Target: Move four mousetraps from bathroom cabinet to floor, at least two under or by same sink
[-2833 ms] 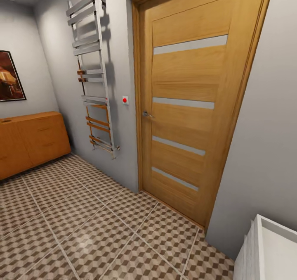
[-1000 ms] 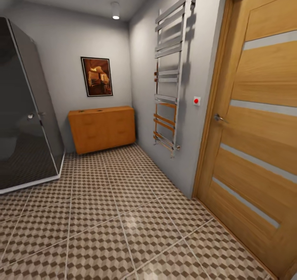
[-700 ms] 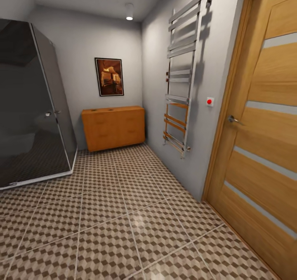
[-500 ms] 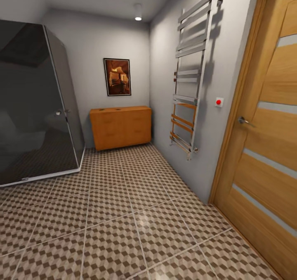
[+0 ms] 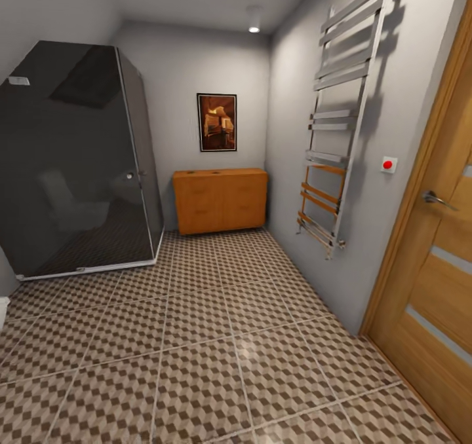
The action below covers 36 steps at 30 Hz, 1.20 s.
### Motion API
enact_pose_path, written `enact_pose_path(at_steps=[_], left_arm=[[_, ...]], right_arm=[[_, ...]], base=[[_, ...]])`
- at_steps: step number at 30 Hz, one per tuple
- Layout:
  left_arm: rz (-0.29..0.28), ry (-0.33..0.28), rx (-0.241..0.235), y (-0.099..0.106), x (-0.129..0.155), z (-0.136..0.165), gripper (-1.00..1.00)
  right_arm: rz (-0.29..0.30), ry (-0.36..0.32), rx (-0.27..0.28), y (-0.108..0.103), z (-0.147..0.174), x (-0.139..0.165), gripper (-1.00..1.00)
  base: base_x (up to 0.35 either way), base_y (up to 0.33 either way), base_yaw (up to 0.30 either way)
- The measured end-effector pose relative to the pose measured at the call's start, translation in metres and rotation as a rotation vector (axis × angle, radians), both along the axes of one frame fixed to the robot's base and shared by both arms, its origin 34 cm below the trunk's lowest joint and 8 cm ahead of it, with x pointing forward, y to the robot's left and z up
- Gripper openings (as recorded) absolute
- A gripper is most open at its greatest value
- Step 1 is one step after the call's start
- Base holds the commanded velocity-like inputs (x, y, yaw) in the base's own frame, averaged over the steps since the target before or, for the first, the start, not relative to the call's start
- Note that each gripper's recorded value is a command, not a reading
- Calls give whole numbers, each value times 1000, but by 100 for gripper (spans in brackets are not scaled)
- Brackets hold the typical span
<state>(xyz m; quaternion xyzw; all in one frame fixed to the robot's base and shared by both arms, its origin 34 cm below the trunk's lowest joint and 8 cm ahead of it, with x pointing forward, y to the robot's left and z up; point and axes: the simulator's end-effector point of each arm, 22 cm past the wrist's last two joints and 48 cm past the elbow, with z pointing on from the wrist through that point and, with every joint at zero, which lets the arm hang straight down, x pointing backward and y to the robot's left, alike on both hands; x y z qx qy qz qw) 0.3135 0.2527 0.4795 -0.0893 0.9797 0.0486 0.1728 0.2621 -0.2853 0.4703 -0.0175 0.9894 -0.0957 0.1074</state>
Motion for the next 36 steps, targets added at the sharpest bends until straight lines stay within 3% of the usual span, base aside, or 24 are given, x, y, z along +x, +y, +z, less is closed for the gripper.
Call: enact_pose_path(at_steps=[8, 16, 36], left_arm=[[-1, 11, 0, 1, -3, -1, 100], [-7, 68, -8, 1, -14, -5, 100], [-9, 74, -11, -1, -15, -5, 100]], right_arm=[[-2, 1, 0, 0, 0, -1, 100], [-14, 3, 1, 0, 0, -2, 100], [-12, 1, 0, -1, 0, -1, 100]], base=[[200, 0, 76], [318, 0, 4], [325, 0, 0]])
